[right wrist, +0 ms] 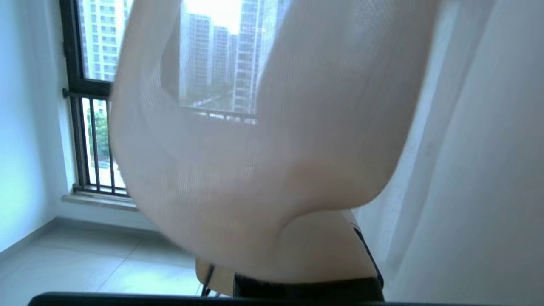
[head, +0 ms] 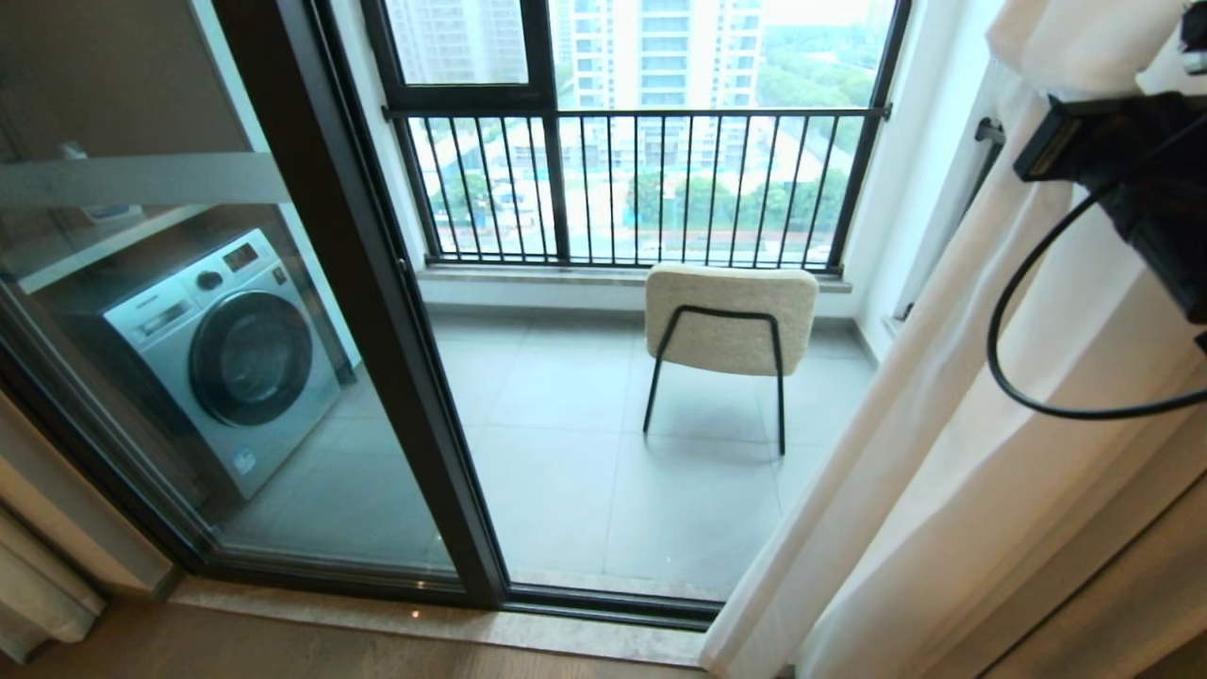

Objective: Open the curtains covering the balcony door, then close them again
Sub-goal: Close the inner curtains on both sides

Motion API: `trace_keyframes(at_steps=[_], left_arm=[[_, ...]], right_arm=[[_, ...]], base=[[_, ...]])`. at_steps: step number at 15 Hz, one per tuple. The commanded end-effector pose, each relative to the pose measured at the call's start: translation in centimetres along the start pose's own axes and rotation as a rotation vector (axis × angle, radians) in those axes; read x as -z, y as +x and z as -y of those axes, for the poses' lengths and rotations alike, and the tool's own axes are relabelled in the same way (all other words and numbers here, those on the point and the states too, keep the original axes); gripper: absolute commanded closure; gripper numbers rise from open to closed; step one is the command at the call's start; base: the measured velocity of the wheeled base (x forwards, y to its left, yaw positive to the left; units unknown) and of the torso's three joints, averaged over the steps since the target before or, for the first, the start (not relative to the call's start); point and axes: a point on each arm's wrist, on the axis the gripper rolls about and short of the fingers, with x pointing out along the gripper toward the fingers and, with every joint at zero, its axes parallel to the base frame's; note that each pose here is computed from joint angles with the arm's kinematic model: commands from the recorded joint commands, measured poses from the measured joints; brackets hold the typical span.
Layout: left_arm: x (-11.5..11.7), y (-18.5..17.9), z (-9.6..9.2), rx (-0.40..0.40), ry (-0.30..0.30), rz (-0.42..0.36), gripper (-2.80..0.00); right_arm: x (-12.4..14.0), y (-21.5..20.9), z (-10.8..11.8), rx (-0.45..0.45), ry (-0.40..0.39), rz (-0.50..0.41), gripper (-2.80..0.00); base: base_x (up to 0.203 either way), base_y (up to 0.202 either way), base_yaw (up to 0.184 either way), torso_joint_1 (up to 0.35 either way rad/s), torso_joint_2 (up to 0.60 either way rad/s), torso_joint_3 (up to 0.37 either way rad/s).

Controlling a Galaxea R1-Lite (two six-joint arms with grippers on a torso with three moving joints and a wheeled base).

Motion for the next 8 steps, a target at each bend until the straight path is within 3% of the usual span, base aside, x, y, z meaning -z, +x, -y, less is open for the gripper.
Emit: trace_keyframes(at_steps=[1, 3, 8], left_arm=[[0.0, 0.0, 0.0, 0.001, 0.0, 0.0, 0.0], [0.01, 0.0, 0.0, 0.001, 0.002, -0.001, 0.0], [0.01, 0.0, 0.0, 0.0, 0.001, -0.002, 0.0]], right_arm=[[-0.02, -0.02, -0.05, -0.001, 0.0, 0.003, 0.0], [-0.01, -0.07, -0.02, -0.001, -0.001, 0.002, 0.0], [-0.14, -0.21, 0.02, -0.001, 0.0, 0.003, 0.0]], base=[[0.0, 0.12, -0.001, 0.007, 0.0, 0.005], [0.0, 0.123, -0.003, 0.0, 0.0, 0.004], [0.0, 0.0, 0.0, 0.0, 0.0, 0.0]])
